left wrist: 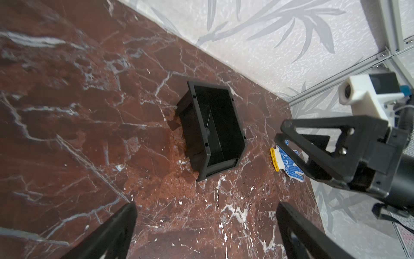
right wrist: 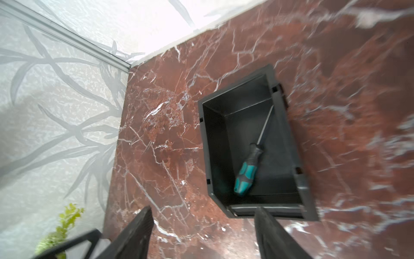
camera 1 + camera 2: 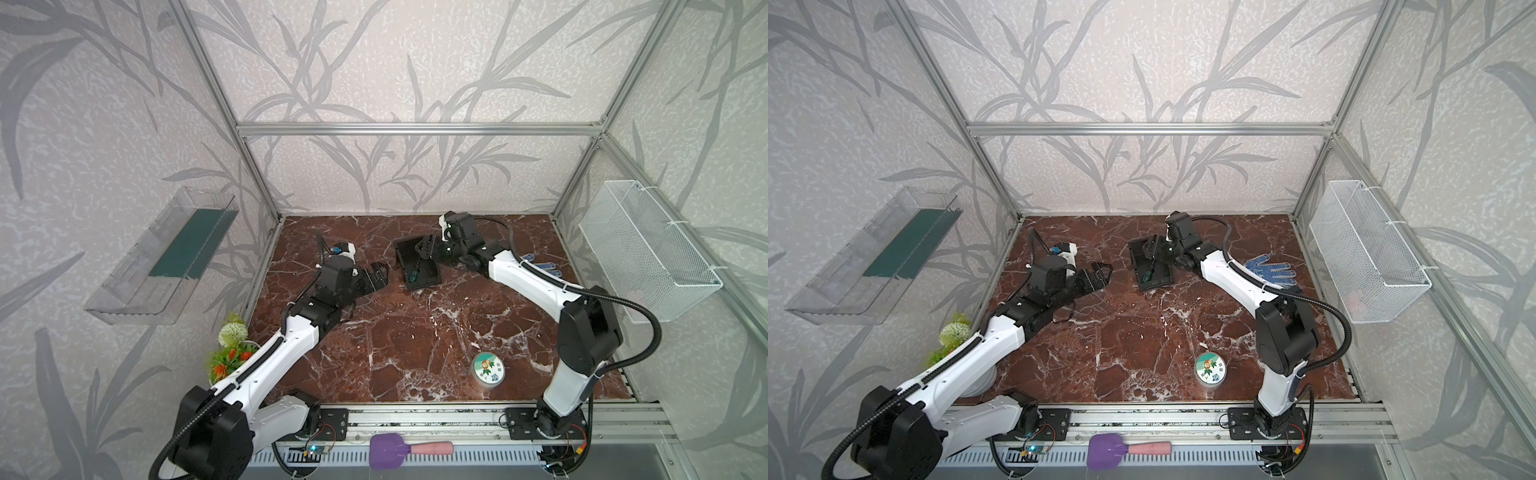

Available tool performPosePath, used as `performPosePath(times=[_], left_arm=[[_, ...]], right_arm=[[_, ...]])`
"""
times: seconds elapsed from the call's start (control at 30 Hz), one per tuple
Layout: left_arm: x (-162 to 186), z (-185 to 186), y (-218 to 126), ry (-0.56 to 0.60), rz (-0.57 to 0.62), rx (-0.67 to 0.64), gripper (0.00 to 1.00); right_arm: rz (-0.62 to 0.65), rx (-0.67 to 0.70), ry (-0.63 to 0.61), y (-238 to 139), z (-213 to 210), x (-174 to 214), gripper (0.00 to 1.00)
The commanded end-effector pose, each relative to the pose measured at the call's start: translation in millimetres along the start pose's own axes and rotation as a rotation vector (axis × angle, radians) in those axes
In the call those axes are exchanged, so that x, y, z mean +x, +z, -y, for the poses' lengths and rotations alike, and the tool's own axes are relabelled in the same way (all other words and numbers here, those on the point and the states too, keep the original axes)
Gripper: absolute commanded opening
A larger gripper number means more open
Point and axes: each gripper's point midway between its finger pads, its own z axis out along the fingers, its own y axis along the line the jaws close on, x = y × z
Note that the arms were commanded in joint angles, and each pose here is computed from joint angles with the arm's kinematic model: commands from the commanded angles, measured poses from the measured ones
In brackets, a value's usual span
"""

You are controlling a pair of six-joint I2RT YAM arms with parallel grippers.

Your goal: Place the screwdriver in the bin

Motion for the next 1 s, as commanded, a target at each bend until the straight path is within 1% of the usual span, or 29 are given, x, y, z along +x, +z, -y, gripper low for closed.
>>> performPosePath(times=[0.0,0.13,0.23,0.37,0.47,0.53,0.67,0.73,0.8,0.97], left_arm=[[-30.2,-9.4,-18.2,0.063,0.093,-0.075,0.99],[-58.2,-25.6,-30.8,0.067,0.176,-0.148,0.99],[-72.8,-45.0,-37.0,0.071,0.225,-0.23,0.99],[-75.4,-84.8,-41.6,0.097,0.266,-0.399,0.99],[-70.4,-117.0,-48.0,0.105,0.305,-0.531,0.99],[-64.8,-133.2,-50.9,0.112,0.339,-0.582,0.99],[-55.0,-160.9,-61.5,0.14,0.401,-0.673,0.99],[-51.7,-174.7,-67.8,0.163,0.427,-0.738,0.99],[-49.2,-186.4,-72.2,0.189,0.447,-0.795,0.99],[-41.4,-209.8,-83.2,0.257,0.498,-0.915,0.99]], right_arm=[[0.128,0.08,-0.105,-35.5,16.6,-21.1,0.83],[0.281,0.148,-0.147,-77.7,39.3,-36.0,0.98],[0.365,0.217,-0.177,-109.5,59.2,-43.1,0.99],[0.438,0.335,-0.2,-141.7,94.4,-42.6,0.99],[0.478,0.448,-0.219,-156.3,126.8,-33.0,0.99],[0.519,0.519,-0.234,-164.7,147.0,-26.0,0.99],[0.601,0.66,-0.311,-175.7,182.9,-10.6,0.99],[0.61,0.721,-0.321,-179.9,197.7,-1.6,0.99],[0.609,0.761,-0.311,-183.4,207.8,5.7,0.99],[0.613,0.821,-0.345,-181.3,224.6,16.8,0.99]])
